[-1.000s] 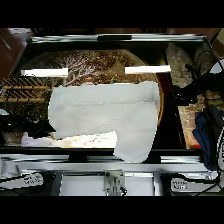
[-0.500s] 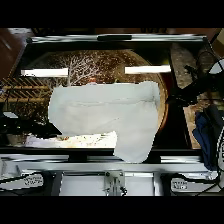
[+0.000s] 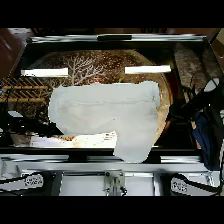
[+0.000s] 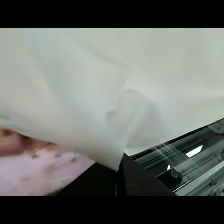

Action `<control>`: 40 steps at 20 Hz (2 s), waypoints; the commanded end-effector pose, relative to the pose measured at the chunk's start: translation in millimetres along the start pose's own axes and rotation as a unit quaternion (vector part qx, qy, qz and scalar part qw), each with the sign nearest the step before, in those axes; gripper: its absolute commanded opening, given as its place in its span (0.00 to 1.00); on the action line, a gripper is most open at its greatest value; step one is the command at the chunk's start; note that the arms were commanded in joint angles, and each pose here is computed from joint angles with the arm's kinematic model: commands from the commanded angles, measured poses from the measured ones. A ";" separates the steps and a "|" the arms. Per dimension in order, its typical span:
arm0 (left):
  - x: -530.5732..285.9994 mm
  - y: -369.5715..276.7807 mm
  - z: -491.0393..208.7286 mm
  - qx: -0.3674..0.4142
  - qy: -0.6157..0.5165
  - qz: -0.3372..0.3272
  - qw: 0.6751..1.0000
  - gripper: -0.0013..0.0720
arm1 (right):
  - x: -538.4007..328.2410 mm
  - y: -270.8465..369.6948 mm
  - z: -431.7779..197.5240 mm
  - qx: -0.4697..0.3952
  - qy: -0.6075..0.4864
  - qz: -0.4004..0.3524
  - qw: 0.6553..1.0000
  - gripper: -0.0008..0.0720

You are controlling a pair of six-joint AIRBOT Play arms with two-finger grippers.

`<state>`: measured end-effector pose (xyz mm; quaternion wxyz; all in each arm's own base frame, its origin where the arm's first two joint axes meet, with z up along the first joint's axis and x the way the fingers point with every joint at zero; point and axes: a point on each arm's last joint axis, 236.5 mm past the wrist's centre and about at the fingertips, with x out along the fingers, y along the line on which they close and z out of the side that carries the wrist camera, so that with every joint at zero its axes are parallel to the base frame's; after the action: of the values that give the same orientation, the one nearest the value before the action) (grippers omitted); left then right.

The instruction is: Fold the shirts.

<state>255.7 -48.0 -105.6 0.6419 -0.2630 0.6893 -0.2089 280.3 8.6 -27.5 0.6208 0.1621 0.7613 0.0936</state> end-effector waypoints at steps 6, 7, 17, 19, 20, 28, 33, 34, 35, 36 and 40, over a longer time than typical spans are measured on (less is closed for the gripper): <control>-3.2 -18.2 10.5 -0.008 -0.023 -0.032 0.999 0.05 | 95.0 9.8 -35.6 0.062 -0.013 0.060 0.996 0.63; -3.4 -16.9 10.1 -0.006 -0.023 -0.029 0.999 0.05 | 95.8 13.9 -30.8 0.068 -0.023 0.071 0.995 0.63; -3.4 -14.9 11.6 -0.006 -0.026 -0.025 0.999 0.05 | 110.4 22.8 -31.3 0.099 -0.030 0.102 0.989 0.63; -3.4 -14.8 11.5 -0.006 -0.026 -0.025 0.999 0.06 | 111.8 24.9 -24.4 0.108 -0.047 0.110 0.987 0.59; -3.5 -14.8 11.7 -0.006 -0.026 -0.025 0.999 0.05 | 110.8 28.3 -19.7 0.105 -0.056 0.117 0.986 0.45; -43.6 -32.0 47.9 0.055 -0.056 -0.014 0.997 0.05 | 25.9 89.7 39.8 -0.050 -0.176 0.173 0.968 0.08; -92.5 -48.5 98.1 0.081 -0.127 0.014 0.988 0.05 | -40.1 115.0 106.9 -0.071 -0.263 0.126 0.954 0.08; -100.9 -51.4 107.8 0.089 -0.141 0.019 0.986 0.05 | -41.7 113.7 120.4 -0.068 -0.267 0.112 0.955 0.08; -107.1 -54.0 116.2 0.092 -0.151 0.023 0.984 0.05 | -42.8 115.1 136.0 -0.063 -0.272 0.111 0.954 0.08; -111.7 -56.8 124.9 0.091 -0.158 0.025 0.983 0.05 | -44.0 119.0 150.4 -0.064 -0.279 0.116 0.951 0.08; -123.2 -61.3 164.6 0.092 -0.174 0.027 0.980 0.05 | -59.6 124.3 208.3 -0.045 -0.323 0.122 0.937 0.08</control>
<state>401.3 -14.8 4.2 0.7675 -0.2134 0.5647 -0.2155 467.9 94.8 21.0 0.8058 0.2358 0.5176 0.1647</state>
